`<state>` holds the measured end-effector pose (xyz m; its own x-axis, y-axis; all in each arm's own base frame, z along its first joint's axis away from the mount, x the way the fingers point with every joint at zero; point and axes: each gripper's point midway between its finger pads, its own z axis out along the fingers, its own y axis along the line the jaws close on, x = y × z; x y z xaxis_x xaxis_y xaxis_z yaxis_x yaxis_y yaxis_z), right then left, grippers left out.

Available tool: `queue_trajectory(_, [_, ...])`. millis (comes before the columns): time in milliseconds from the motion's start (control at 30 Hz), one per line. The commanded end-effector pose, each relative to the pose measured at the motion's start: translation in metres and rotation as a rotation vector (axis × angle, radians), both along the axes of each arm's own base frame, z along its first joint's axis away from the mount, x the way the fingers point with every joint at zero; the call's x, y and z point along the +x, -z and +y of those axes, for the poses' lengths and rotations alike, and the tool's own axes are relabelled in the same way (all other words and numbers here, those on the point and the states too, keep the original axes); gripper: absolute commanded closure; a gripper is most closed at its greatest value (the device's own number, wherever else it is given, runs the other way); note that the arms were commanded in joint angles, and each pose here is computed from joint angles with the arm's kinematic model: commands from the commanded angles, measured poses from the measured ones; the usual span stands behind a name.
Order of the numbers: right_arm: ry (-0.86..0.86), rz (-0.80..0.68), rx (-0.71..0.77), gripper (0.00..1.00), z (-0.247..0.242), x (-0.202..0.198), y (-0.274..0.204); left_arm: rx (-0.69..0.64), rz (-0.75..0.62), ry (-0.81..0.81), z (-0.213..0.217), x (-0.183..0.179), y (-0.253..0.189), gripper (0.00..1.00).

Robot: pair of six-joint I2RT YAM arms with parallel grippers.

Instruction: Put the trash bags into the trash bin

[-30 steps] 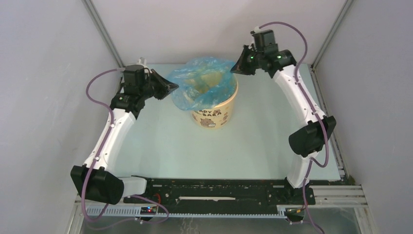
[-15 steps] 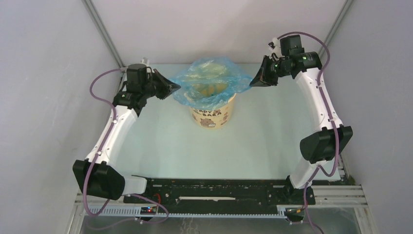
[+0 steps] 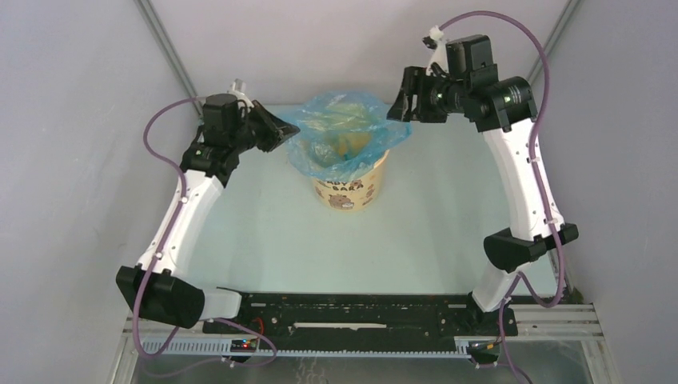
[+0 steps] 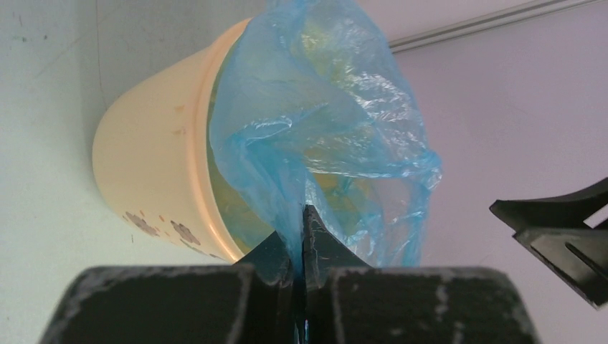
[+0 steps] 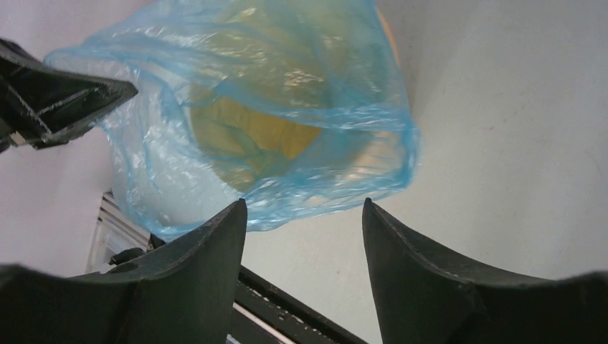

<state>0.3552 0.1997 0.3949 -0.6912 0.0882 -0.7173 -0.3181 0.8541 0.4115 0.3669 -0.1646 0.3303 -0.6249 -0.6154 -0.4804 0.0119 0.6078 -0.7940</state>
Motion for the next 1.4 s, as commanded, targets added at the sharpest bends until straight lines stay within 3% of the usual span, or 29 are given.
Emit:
queue_trajectory(0, [-0.016,-0.116,-0.057,0.29,0.010,-0.004,-0.020,0.028,-0.155,0.027,0.001,-0.008,-0.052,0.94])
queue_trajectory(200, [-0.276,-0.203,0.078,0.30,0.110,-0.030,-0.028,0.077,-0.133,0.017,0.006,-0.006,-0.042,0.93])
queue_trajectory(400, [-0.366,-0.063,0.091,0.45,0.169,-0.033,0.012,0.066,-0.110,0.031,0.001,-0.008,-0.035,0.93])
queue_trajectory(800, [-0.269,0.160,-0.160,0.55,0.146,-0.021,0.126,0.037,-0.126,0.021,-0.004,-0.001,-0.045,0.93])
queue_trajectory(1233, [-0.176,0.168,-0.262,0.56,0.145,0.041,0.198,0.107,-0.039,-0.050,0.009,0.031,0.002,0.91])
queue_trajectory(1367, [-0.195,0.191,-0.294,0.56,0.145,0.044,0.208,0.125,-0.009,-0.043,0.010,0.032,0.017,0.90])
